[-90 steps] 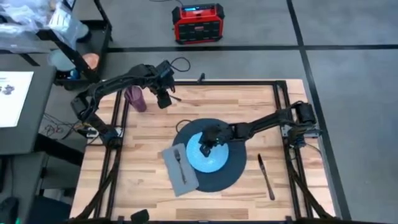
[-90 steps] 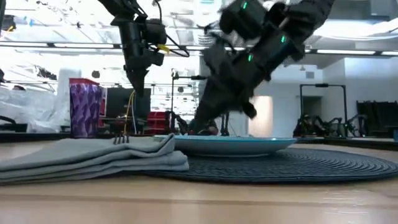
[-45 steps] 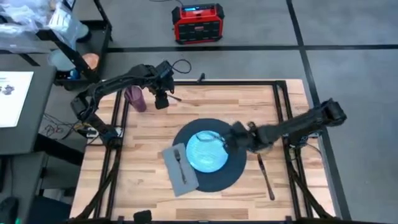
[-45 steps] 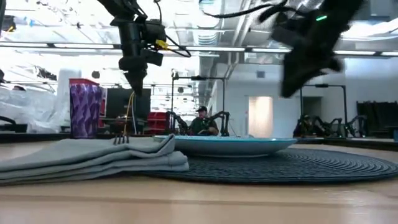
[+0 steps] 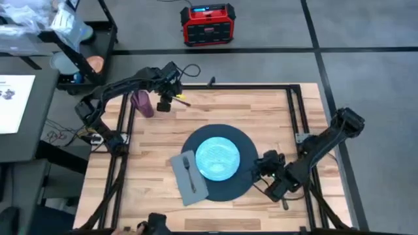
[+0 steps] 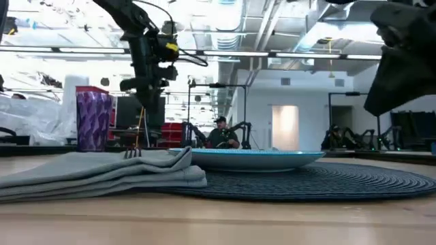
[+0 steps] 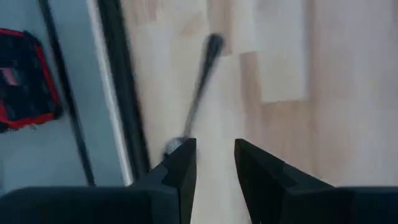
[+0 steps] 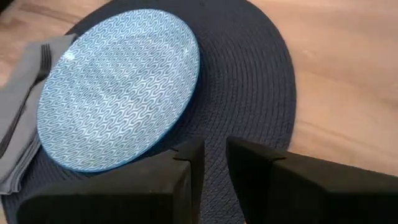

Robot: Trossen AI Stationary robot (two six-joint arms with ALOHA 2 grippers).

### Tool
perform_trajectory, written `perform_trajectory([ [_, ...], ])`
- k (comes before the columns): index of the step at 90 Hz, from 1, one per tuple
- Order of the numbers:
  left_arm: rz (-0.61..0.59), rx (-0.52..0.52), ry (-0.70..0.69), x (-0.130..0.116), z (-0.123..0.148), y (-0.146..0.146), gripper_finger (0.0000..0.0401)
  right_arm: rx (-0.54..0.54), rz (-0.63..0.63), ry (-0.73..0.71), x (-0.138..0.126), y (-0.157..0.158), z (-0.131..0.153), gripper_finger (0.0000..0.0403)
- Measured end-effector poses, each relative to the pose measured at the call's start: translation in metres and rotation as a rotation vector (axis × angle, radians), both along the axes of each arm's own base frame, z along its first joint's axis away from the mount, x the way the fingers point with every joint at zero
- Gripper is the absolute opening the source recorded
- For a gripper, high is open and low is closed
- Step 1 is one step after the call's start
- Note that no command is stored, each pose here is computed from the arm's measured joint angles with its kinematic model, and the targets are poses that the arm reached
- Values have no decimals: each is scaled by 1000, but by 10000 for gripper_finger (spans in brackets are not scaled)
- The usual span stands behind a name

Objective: Set table place
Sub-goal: Put the black spoon on the dark blue table mat

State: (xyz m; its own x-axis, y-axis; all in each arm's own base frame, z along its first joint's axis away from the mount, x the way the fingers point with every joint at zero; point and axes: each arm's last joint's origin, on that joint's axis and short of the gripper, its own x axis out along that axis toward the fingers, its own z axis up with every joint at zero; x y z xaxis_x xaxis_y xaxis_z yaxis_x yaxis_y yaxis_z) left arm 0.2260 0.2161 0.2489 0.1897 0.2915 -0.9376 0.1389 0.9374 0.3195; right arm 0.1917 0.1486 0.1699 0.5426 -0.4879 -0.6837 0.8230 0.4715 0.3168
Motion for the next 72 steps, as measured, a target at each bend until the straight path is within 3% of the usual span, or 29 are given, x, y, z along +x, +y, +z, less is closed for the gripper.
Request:
perform_trajectory([
  [40,1,126,-130,2,-25,13,175,-21,-15,-40,4,-1,0,58],
  [50,-28,93,-113,2,-32,14,171,-29,-12,-52,4,-1,0,58],
  [72,64,-18,31,0,-65,27,144,-18,-10,-81,7,1,1,58],
])
